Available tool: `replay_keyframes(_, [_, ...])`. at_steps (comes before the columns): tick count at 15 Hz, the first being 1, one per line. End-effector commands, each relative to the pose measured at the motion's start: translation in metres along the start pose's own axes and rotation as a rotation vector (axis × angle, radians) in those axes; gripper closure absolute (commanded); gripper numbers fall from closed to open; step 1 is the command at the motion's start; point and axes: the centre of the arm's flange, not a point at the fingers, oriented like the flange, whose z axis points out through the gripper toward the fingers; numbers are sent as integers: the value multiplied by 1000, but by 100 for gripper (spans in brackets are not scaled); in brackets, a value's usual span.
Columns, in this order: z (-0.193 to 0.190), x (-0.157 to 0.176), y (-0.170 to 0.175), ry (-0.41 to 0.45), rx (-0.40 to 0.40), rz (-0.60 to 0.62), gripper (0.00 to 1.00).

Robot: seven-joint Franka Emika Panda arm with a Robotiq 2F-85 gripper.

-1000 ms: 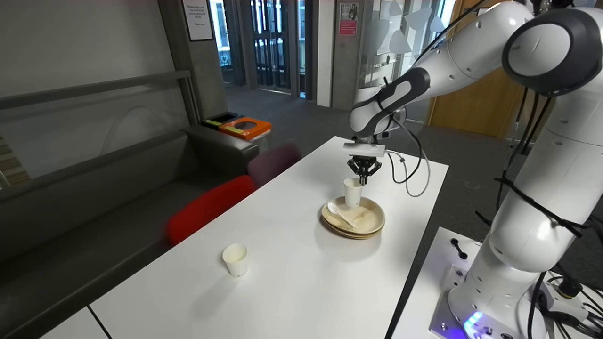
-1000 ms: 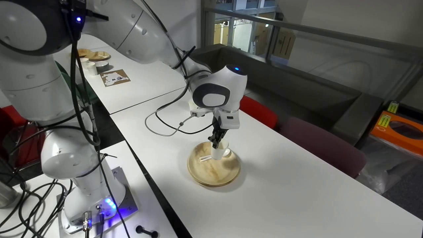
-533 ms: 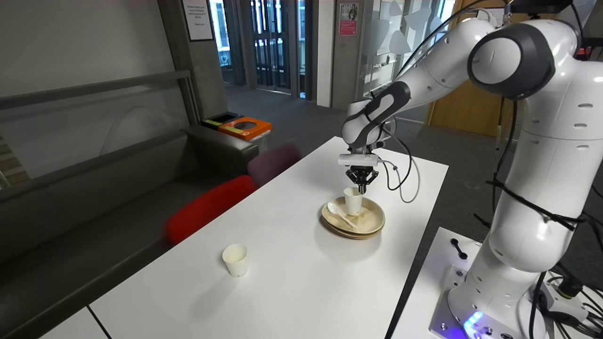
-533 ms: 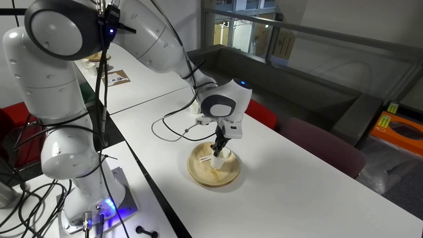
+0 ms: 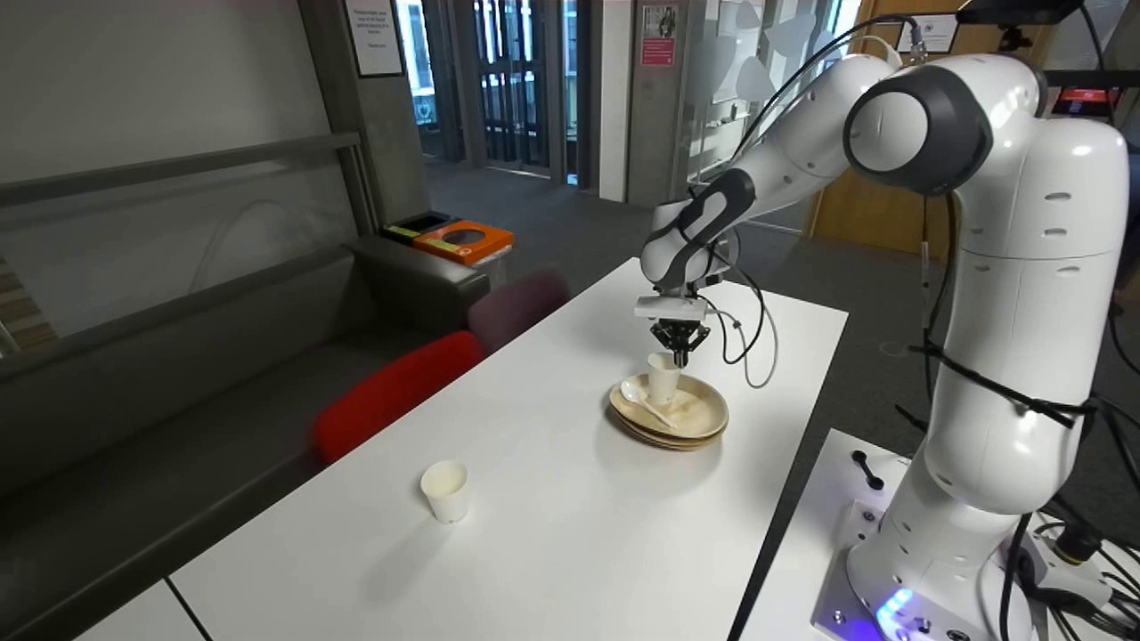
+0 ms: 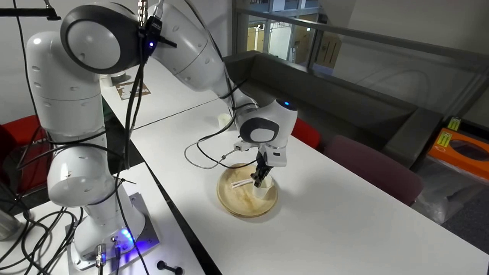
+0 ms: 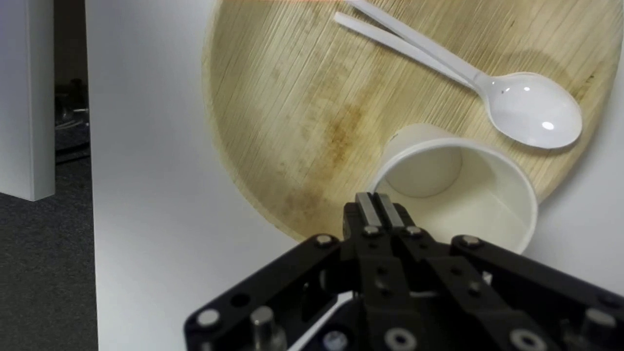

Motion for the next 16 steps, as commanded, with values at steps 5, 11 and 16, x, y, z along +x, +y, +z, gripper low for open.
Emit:
replay_keyframes(5, [-1, 6, 4, 17, -6, 19, 36])
replay_keyframes(11, [-15, -11, 13, 21, 13, -21, 0])
replay_keyframes(16, [-24, -18, 12, 27, 27, -35, 27])
